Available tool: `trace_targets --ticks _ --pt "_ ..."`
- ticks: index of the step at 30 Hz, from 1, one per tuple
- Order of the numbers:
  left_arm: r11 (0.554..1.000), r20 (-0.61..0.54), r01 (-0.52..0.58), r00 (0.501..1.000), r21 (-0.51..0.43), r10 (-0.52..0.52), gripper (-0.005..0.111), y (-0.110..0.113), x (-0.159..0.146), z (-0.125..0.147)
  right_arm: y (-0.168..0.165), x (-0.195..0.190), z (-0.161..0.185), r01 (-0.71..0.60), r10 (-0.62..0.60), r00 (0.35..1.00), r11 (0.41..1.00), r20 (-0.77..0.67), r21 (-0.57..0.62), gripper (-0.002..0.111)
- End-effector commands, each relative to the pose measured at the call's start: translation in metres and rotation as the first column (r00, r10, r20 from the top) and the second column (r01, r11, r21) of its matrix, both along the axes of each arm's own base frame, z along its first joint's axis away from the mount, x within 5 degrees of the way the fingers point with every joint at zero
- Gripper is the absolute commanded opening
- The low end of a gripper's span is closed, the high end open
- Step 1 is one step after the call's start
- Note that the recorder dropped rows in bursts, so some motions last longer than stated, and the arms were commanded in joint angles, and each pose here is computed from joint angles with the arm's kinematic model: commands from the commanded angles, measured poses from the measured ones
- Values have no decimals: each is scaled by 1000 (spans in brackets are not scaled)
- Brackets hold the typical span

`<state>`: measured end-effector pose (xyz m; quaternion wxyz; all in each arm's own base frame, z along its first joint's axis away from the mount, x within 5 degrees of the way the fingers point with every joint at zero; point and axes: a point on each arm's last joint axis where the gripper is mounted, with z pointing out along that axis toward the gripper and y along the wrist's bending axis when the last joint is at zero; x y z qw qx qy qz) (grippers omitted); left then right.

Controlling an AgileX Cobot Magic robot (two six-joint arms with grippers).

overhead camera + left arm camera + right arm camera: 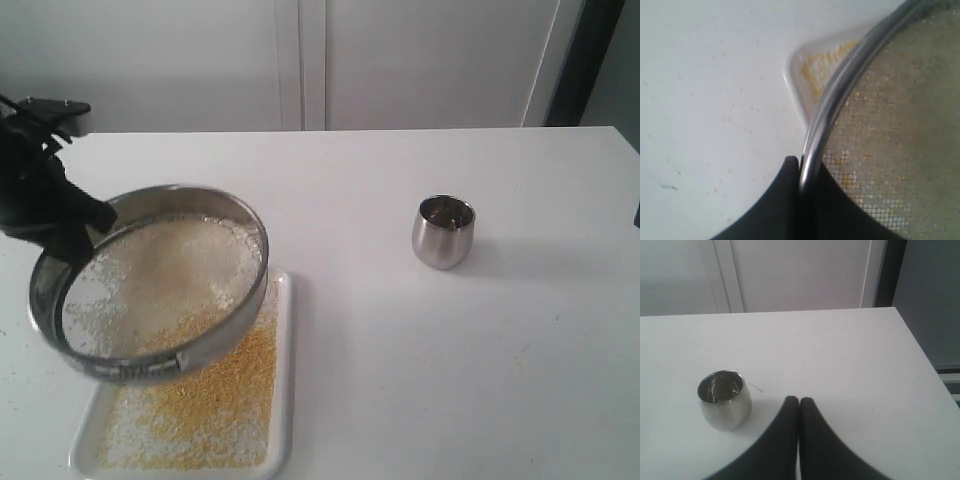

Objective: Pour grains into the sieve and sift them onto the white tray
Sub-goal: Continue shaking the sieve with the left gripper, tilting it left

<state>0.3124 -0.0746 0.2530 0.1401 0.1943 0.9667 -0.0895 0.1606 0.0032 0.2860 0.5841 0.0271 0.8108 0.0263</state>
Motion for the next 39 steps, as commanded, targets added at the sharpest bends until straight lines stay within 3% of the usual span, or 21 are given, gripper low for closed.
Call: trace_targets --ticks 1,3,6,8,10,12,15,18,21,22,25,27,28,30,32,33,34,35,37,38,39 --pt "1000 112 0 994 -27 3 0 -2 -33 -2 -1 -1 -1 7 -7 1000 1000 -2 -1 0" --pt "999 152 -33 988 -34 38 0 3 -1 7 -1 -1 -1 7 -7 1000 1000 -2 -1 0" --pt "999 -114 28 993 -35 -32 0 -2 -9 9 -1 -1 -1 6 -6 1000 1000 0 -1 0" --pt "998 -18 43 999 -46 -44 0 -9 -39 2 -1 -1 -1 7 -7 1000 1000 -2 -1 0" --pt "998 195 -8 981 -58 19 0 -6 -28 6 -1 -1 -1 7 -7 1000 1000 -2 -1 0" --pt "999 69 -21 997 -48 24 0 -3 0 12 -1 -1 -1 7 -7 1000 1000 -2 -1 0" --pt "997 -64 67 995 -48 -70 0 -9 -17 10 -1 -1 -1 7 -7 1000 1000 -4 -1 0" --pt "996 6 57 998 -68 -57 0 -13 -46 3 -1 -1 -1 7 -7 1000 1000 -2 -1 0" --pt "997 217 1 976 -71 14 0 -8 -29 4 -1 -1 -1 7 -7 1000 1000 -2 -1 0" --pt "998 191 -7 981 -69 20 0 -6 -15 7 -1 -1 -1 7 -7 1000 1000 -2 -1 0" --pt "998 -127 25 991 -52 -31 0 0 -8 1 -1 -1 -1 7 -7 1000 1000 -4 -1 0" --pt "998 -102 43 994 -54 -48 0 -4 -37 -7 -1 -1 -1 7 -7 1000 1000 -3 -1 0" --pt "998 57 5 998 -62 -2 0 -3 -43 -7 -1 -1 -1 7 -7 1000 1000 -3 -1 0" --pt "995 178 -53 982 -83 67 0 -1 -9 6 -1 -1 -1 7 -7 1000 1000 -3 -1 0" --pt "998 -71 -8 997 -66 4 0 -2 5 7 -1 -1 -1 7 -7 1000 1000 -3 -1 0" --pt "997 -133 46 990 -55 -53 0 -8 -11 3 -1 -1 -1 7 -7 1000 1000 -3 -1 0" --pt "997 -131 52 990 -61 -60 0 -10 -25 0 -1 -1 -1 7 -7 1000 1000 -3 -1 0" --pt "997 -12 46 999 -63 -47 0 -10 -47 -3 -1 -1 -1 6 -6 1000 1000 -1 -1 0" --pt "997 200 -34 979 -76 49 0 -3 -33 -1 -1 -1 -1 6 -6 1000 1000 -1 -1 0" --pt "996 174 -49 983 -70 60 0 2 -18 0 -1 -1 -1 6 -6 1000 1000 -1 -1 0" --pt "997 1 -48 999 -56 48 0 6 2 0 -1 -1 -1 6 -6 1000 1000 -1 -1 0"
